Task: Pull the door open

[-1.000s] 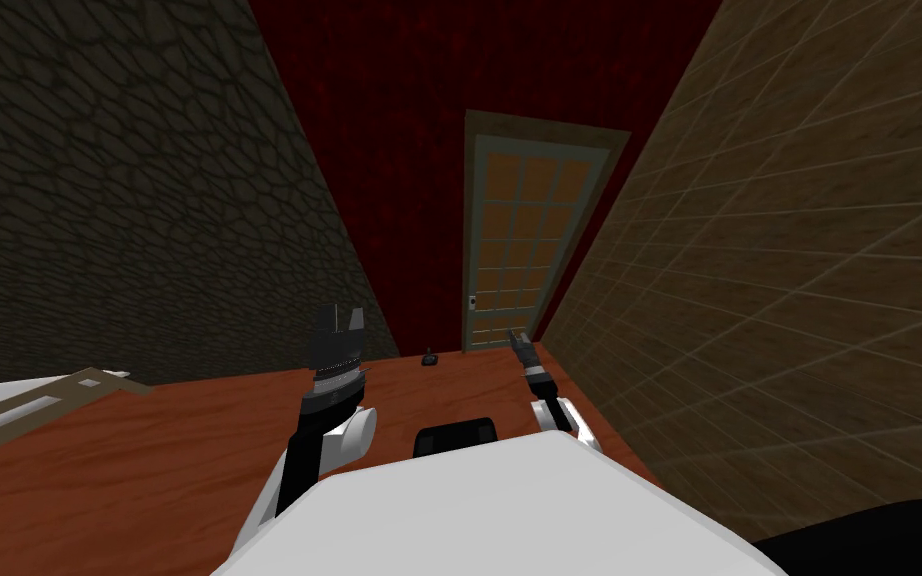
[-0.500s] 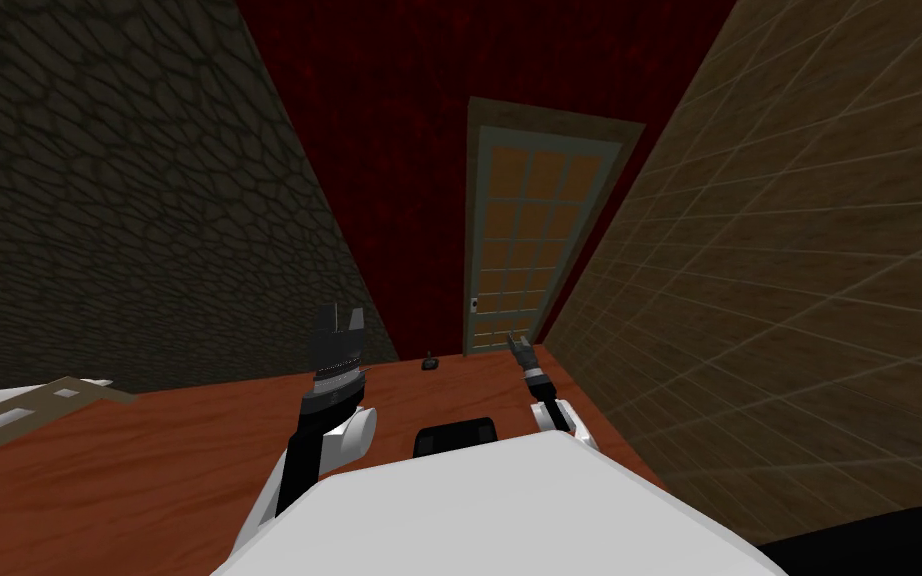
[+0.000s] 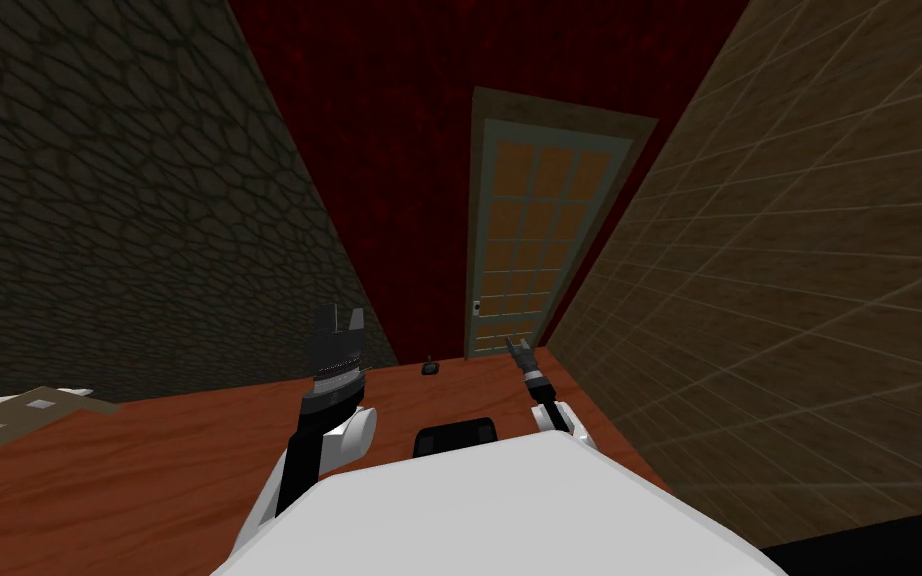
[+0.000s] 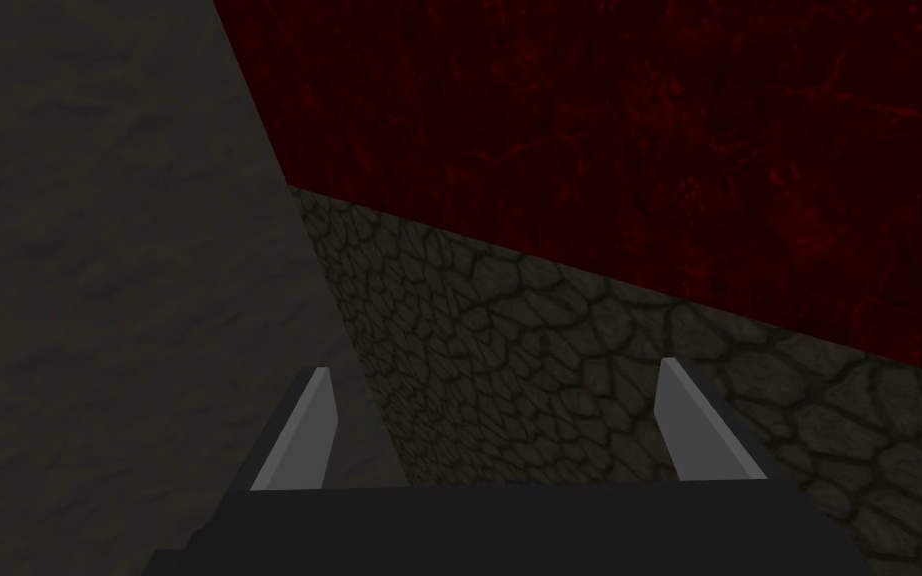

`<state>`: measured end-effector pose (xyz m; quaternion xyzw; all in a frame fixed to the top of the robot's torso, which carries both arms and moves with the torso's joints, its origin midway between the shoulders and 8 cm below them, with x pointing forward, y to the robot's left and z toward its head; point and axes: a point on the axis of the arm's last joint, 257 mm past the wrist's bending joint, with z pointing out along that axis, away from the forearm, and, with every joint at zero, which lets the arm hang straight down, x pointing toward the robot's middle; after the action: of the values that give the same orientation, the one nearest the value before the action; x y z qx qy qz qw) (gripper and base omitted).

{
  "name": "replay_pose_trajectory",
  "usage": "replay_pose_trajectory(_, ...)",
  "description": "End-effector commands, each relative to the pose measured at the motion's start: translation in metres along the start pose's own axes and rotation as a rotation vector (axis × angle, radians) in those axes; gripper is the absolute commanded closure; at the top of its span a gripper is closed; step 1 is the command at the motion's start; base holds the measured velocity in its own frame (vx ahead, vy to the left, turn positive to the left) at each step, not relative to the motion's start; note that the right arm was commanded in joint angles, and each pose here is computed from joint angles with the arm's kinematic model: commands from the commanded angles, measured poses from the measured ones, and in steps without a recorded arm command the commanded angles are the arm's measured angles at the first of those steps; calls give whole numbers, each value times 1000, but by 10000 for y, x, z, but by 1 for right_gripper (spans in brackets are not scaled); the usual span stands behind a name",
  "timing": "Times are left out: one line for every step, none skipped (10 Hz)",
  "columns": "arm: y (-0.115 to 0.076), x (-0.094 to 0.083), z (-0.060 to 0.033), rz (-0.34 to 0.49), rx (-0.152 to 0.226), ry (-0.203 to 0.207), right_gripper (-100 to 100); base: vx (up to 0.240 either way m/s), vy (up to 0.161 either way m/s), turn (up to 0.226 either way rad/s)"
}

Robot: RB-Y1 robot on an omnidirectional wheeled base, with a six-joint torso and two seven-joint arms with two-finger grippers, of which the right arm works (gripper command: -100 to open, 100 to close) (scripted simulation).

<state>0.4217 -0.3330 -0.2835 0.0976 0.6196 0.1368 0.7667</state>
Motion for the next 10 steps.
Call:
replay_pose_trajectory(-33,74,-22,-28,4,14,-100,103,29,-10)
replay_pose_trajectory(-53,119,-34,-43,6,22,-100,102,29,-11)
replay_pose_trajectory(-91,207,-61,-72,10,40,-100,145,52,-17)
replay_pose_trajectory(-91,207,-61,-72,10,40,-100,105,31,-11)
replay_pose_trajectory(-127,294,-88,-101,14,57,-100,96,36,-8)
replay_pose_trajectory(-142,335,-102,-114,15,65,-100,122,22,-19)
replay_pose_trajectory(-156,375,-115,-127,17,73,-100,112,26,-8)
replay_pose_trajectory(-169,414,-129,-139,18,81,-100,101,46,-8)
replay_pose_trajectory(-182,453,-143,-151,19,89,-100,98,36,-9)
replay_pose_trajectory(-194,492,-157,-163,19,97,-100,101,32,-9)
